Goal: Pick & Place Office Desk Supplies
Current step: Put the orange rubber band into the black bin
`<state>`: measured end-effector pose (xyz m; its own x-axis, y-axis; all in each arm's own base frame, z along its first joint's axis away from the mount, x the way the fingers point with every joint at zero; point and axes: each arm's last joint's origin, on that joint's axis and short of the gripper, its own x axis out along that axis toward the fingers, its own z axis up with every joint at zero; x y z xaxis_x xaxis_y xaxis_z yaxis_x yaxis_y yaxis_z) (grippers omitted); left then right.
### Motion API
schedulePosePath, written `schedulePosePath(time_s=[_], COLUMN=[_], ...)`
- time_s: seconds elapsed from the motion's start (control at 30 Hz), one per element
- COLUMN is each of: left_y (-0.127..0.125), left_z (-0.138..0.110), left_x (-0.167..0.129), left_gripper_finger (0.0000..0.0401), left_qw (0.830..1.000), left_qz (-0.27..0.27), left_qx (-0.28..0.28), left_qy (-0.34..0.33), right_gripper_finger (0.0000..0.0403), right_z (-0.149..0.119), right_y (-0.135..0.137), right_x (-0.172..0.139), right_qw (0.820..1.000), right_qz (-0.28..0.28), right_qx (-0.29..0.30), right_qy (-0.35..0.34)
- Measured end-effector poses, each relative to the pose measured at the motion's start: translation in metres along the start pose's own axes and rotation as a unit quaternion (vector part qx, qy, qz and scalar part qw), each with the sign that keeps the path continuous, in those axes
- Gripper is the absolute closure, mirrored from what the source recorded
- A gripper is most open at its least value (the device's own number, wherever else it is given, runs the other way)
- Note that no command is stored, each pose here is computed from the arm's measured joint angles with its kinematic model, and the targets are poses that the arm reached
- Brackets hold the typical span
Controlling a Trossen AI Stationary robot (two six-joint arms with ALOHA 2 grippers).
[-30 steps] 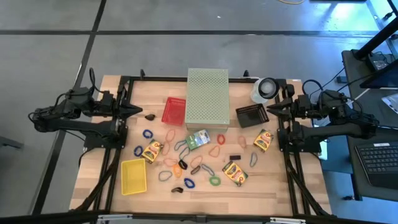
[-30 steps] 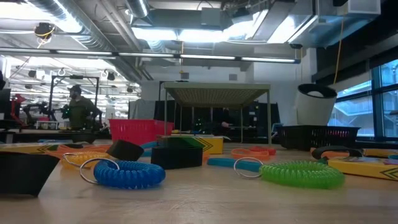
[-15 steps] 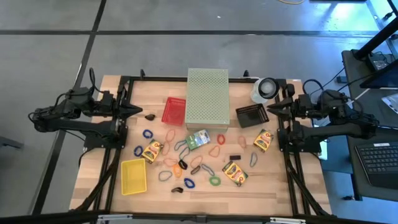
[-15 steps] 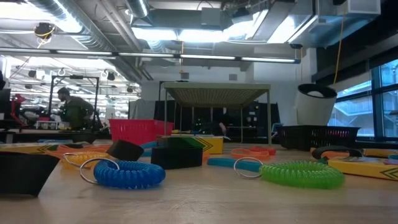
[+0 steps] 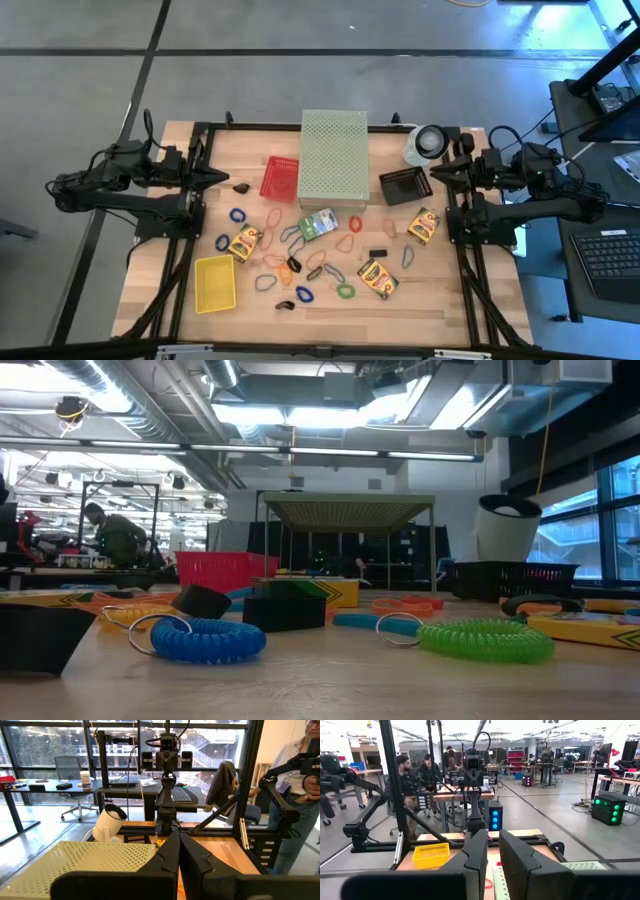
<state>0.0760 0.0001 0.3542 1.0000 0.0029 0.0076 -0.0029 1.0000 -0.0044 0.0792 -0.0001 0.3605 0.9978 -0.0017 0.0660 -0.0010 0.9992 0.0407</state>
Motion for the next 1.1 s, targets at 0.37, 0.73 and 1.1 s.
schedulePosePath(time_s=[0.37, 0.73, 1.1], left_y=[0.000, -0.001, 0.001], left_z=[0.008, 0.025, 0.037], left_x=[0.000, 0.000, -0.009], left_gripper_finger=[0.0395, 0.0395, 0.0395], left_qw=[0.998, 0.992, 0.981], left_qz=[0.003, -0.011, 0.010], left_qx=[0.047, 0.012, -0.019], left_qy=[-0.040, -0.126, -0.195], right_gripper_finger=[0.0349, 0.0349, 0.0349], right_z=[0.015, 0.014, 0.012], right_y=[-0.001, -0.001, -0.003], right_x=[0.006, 0.007, 0.011], right_qw=[0.991, 0.992, 0.993], right_qz=[-0.020, -0.021, -0.050], right_qx=[0.110, 0.096, 0.083], right_qy=[-0.078, -0.074, -0.066])
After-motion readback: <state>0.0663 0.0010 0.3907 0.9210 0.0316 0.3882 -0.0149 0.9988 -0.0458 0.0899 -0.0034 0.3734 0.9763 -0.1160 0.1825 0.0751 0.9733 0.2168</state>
